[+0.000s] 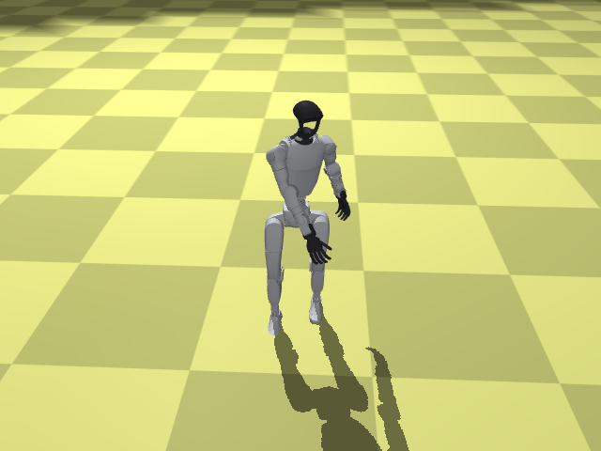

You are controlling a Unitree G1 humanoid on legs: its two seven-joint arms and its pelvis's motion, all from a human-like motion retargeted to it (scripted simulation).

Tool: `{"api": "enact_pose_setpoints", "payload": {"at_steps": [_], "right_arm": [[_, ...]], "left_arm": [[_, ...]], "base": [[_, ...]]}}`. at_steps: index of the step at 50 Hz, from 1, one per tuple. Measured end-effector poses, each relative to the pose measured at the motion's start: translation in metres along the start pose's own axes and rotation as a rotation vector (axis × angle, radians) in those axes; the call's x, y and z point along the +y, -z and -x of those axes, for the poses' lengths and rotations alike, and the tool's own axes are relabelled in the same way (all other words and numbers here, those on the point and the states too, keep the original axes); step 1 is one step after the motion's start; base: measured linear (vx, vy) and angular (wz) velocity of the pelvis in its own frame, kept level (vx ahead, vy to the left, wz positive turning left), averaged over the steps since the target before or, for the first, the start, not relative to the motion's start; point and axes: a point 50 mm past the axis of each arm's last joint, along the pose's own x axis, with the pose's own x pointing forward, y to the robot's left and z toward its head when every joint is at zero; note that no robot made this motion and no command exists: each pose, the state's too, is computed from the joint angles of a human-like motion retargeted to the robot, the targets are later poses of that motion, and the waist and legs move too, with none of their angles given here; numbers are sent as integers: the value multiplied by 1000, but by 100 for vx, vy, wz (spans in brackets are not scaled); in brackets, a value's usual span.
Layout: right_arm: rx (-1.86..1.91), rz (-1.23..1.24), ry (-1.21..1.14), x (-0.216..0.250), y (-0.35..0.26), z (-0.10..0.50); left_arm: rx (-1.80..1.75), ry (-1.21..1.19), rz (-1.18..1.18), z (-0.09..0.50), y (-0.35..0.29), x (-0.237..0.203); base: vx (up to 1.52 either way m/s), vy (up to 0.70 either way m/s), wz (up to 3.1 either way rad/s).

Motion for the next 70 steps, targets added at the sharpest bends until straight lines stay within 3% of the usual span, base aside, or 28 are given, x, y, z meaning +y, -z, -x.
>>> {"api": "enact_pose_setpoints", "payload": {"at_steps": [38, 54, 70], "right_arm": [[81, -4, 48, -17, 27, 1], [0, -105, 58, -21, 3, -3], [119, -171, 94, -29, 46, 3]], "left_arm": [[2, -8, -38, 1, 6, -1], [69, 42, -37, 3, 27, -10], [-41, 30, 18, 0, 2, -18]], "base": [[29, -2, 29], [28, 6, 40], [27, -5, 94]]}}
